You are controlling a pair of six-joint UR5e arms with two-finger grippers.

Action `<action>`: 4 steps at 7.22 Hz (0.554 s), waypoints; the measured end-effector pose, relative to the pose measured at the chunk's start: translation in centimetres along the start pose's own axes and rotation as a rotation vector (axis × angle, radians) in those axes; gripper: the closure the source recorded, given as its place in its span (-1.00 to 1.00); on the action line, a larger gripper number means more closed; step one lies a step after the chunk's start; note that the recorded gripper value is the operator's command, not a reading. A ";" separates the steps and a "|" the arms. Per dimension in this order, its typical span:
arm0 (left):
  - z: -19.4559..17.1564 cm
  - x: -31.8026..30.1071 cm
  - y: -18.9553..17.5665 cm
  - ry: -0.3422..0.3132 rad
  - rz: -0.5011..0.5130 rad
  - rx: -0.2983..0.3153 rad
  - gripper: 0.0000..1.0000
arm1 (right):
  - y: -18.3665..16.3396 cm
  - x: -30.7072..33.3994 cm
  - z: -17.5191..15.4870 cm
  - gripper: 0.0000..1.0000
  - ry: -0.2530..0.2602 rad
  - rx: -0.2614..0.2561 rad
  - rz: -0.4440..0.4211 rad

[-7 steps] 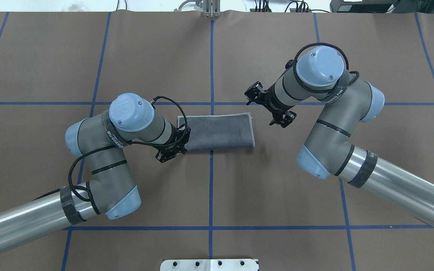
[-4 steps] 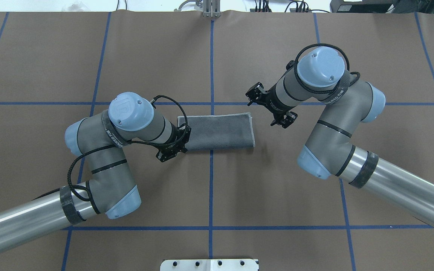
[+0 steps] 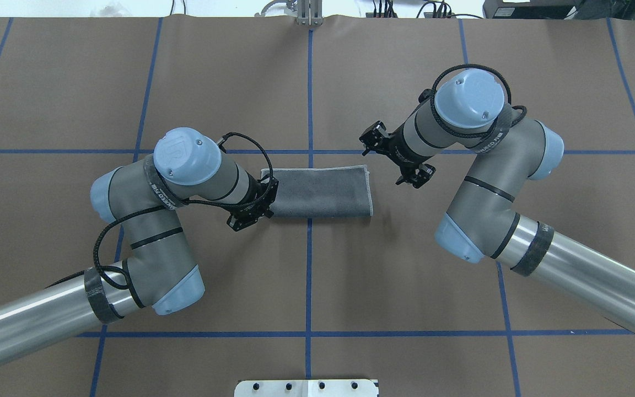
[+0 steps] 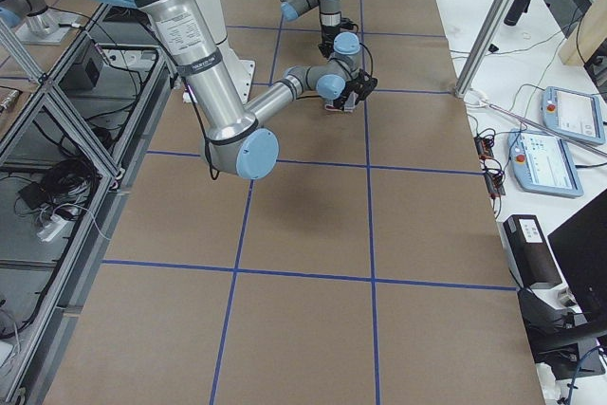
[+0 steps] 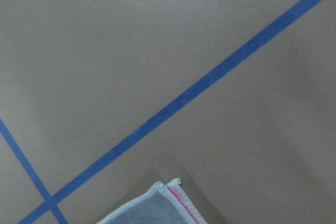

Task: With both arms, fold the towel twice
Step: 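Lift the folded towel's end with the left gripper and swing it farther away, then drag the towel with the left gripper, turning it lengthwise toward the robot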

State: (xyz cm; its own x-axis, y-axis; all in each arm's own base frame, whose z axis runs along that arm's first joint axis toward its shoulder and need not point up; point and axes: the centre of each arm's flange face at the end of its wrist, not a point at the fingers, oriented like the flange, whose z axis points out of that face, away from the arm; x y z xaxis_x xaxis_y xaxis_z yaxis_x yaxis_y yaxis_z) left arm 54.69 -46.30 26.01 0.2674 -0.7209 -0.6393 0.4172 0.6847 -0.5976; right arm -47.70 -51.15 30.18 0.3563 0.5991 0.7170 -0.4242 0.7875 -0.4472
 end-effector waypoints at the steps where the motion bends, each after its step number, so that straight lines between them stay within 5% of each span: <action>1: -0.4 0.5 -1.1 0.010 0.021 0.014 1.00 | 0.0 0.0 0.0 -1.00 0.000 0.000 0.000; 4: -1.0 2.4 -4.8 0.029 0.070 0.060 1.00 | -0.1 0.1 0.0 -1.00 0.001 0.000 0.002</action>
State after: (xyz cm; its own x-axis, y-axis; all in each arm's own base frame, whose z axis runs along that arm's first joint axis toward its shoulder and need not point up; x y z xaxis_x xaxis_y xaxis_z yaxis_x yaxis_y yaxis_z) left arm 52.44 -51.25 26.86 0.2729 -0.6674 -0.6929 0.4495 0.7253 -0.5214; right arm -47.63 -51.18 30.28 0.3563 0.6005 0.7159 -0.4249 0.7865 -0.4482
